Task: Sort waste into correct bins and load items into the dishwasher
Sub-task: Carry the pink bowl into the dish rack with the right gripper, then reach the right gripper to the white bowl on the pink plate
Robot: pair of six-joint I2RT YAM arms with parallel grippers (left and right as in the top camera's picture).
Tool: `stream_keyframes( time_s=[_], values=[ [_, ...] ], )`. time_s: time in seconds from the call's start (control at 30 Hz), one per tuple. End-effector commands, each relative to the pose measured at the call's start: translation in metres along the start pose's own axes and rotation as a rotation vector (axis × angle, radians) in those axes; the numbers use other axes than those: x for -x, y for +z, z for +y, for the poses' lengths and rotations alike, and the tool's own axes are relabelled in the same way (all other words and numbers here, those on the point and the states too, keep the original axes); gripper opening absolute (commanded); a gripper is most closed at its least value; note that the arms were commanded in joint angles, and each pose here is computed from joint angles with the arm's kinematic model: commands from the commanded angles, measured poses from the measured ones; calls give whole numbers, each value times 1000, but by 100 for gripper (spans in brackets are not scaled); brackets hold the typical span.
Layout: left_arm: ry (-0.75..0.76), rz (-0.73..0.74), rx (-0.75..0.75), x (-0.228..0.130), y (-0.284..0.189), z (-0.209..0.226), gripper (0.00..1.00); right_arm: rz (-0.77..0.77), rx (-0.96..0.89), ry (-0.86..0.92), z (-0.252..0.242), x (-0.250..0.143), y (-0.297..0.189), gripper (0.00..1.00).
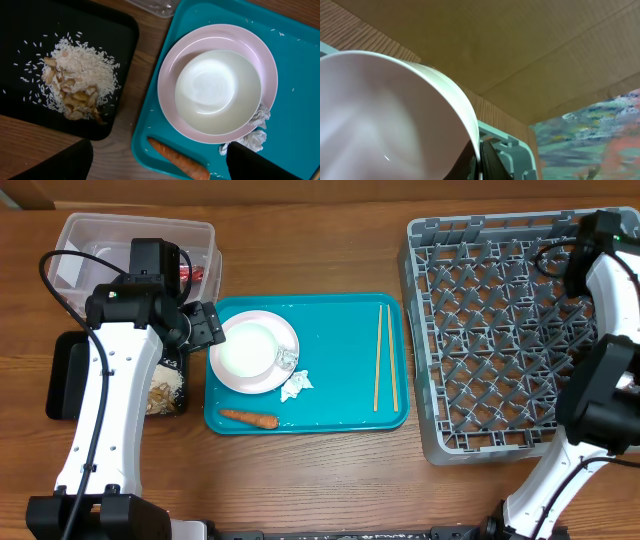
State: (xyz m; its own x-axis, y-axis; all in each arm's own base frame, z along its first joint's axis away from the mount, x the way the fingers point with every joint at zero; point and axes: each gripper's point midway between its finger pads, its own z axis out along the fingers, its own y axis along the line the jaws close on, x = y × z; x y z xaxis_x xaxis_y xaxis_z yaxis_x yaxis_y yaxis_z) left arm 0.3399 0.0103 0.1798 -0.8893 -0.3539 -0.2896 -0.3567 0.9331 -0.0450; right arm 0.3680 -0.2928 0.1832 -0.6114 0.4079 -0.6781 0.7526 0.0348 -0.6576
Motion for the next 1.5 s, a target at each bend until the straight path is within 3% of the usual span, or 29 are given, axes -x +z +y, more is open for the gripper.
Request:
stream_keyframes(
  time_s=[0.0, 0.3, 0.53, 0.6, 0.67, 0.8, 0.97, 1.13, 1.27, 1.3, 1.37, 1.47],
  values=[
    [-13, -24, -16, 6, -6, -2, 88, 6, 21, 51, 4, -1, -3, 4],
    [-13, -27, -24, 7, -6, -4, 88, 21, 51, 15, 14, -12, -9, 4],
    [-13, -26, -24, 6, -6, -4, 89, 4, 120, 14, 32, -13, -32, 10],
    [-13, -27, -24, 7, -6, -4, 89, -8, 137, 3, 36, -14, -41, 22],
    [-14, -27, -24, 7, -6, -4, 88, -22, 151, -16, 40, -15, -52, 24],
    [-14, -27, -24, 7, -6, -4, 88, -29, 179, -64, 46, -22, -68, 49],
    [-13, -26, -23, 6, -6, -4, 89, 50, 298, -79, 47, -32, -86, 52],
    [-13, -24, -22, 6, -6, -3, 93, 103, 603, -68, 29, -23, -148, 59],
    [-13, -22, -21, 5, -6, -3, 94, 49, 1089, -294, 33, -34, -255, 73],
    [-12, -14, -10, 3, -5, -1, 94, 31, 1324, -396, 32, -51, -313, 77],
    [-14, 2, 2, -1, -6, 2, 94, 45, 1537, -487, 27, -76, -371, 79],
    [-32, 29, 36, -6, -5, 15, 94, 47, 1727, -616, 22, -116, -438, 81]
  ],
)
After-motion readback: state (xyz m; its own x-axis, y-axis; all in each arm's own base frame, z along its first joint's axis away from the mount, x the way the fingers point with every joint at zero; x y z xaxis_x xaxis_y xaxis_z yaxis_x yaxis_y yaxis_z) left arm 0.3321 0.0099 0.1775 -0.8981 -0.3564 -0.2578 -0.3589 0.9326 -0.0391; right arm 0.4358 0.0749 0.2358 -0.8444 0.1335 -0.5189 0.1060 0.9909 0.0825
